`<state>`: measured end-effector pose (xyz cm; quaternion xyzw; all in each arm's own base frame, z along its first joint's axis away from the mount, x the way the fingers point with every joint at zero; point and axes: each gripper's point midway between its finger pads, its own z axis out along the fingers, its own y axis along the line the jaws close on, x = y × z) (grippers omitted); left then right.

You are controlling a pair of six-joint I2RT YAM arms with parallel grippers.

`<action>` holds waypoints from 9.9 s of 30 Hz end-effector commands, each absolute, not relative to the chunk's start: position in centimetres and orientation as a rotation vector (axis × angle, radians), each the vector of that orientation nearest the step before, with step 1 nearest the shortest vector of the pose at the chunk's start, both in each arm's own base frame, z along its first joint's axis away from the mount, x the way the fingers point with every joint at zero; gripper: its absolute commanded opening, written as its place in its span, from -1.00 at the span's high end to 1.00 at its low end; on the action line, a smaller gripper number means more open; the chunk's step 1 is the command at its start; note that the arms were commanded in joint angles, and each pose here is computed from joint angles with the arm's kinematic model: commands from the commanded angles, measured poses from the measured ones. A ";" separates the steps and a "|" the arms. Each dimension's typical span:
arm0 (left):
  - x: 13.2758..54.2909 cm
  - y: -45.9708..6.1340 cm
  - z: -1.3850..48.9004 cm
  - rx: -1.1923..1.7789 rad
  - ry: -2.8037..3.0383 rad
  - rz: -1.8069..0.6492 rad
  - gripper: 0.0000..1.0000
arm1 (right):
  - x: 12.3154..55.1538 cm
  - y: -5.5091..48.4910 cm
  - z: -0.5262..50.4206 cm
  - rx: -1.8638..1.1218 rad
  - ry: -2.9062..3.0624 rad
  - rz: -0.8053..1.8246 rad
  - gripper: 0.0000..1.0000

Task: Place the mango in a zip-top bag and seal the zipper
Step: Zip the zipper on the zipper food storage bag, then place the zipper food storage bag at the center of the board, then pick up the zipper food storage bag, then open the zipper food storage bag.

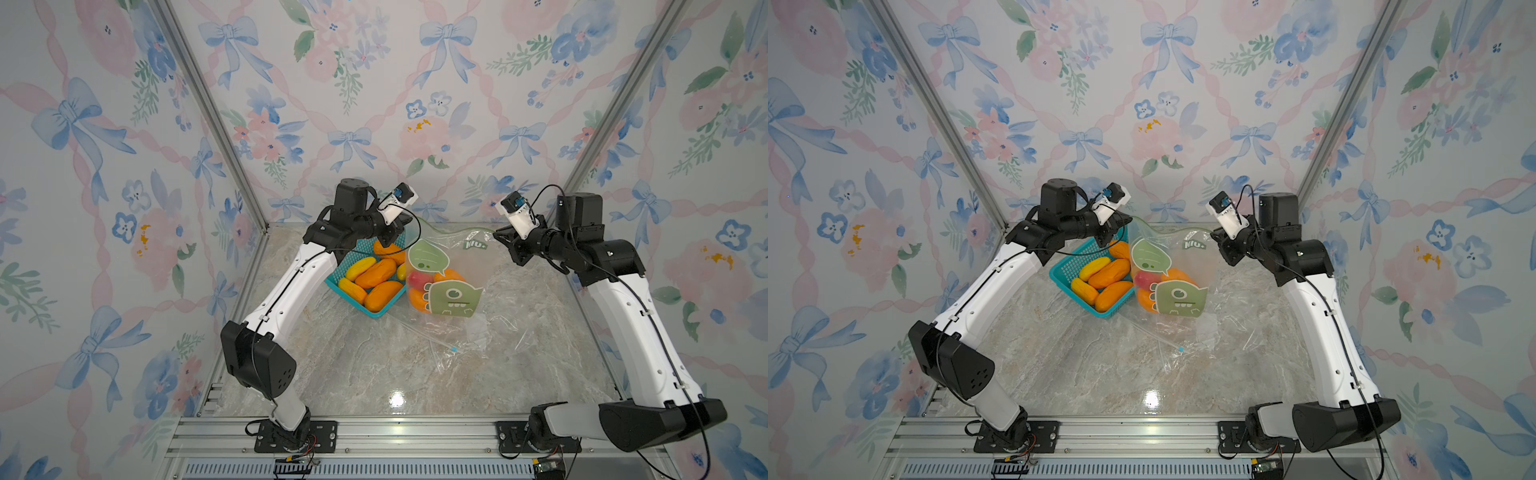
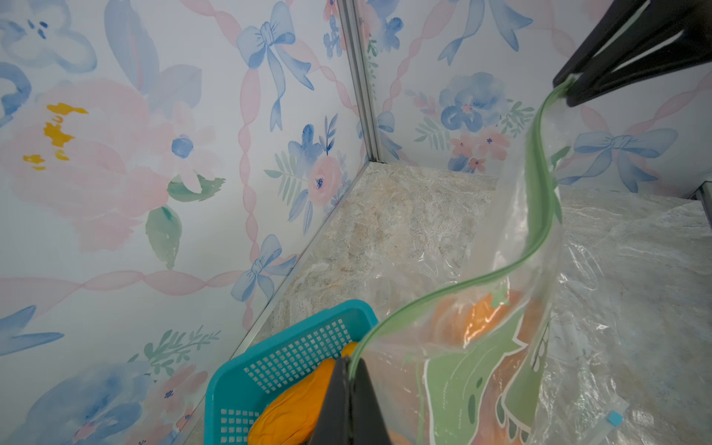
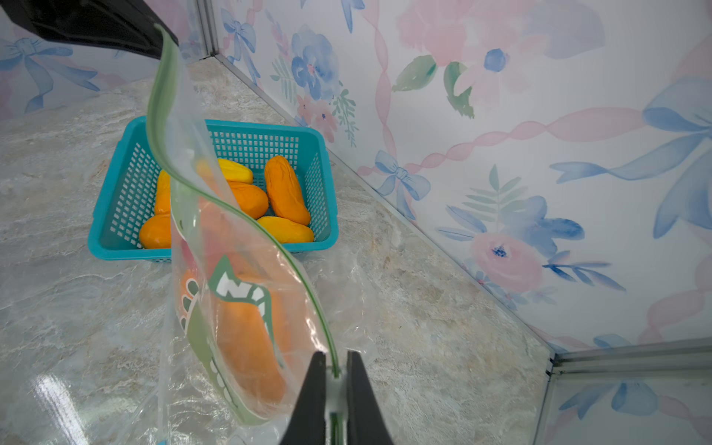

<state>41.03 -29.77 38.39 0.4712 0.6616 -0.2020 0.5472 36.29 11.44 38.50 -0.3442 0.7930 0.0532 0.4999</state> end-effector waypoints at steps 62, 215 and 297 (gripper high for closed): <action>57.5 -39.6 42.2 0.298 0.827 -0.556 1.00 | 59.0 -6.1 43.7 0.039 1.678 -0.311 0.86; 29.4 -7.1 11.6 -0.637 1.946 -0.271 -0.96 | 27.1 27.2 2.9 -0.855 2.440 -0.482 0.62; 37.6 -36.7 18.6 0.142 2.090 -0.982 1.00 | 36.6 17.8 24.6 -0.216 2.322 -0.294 -0.39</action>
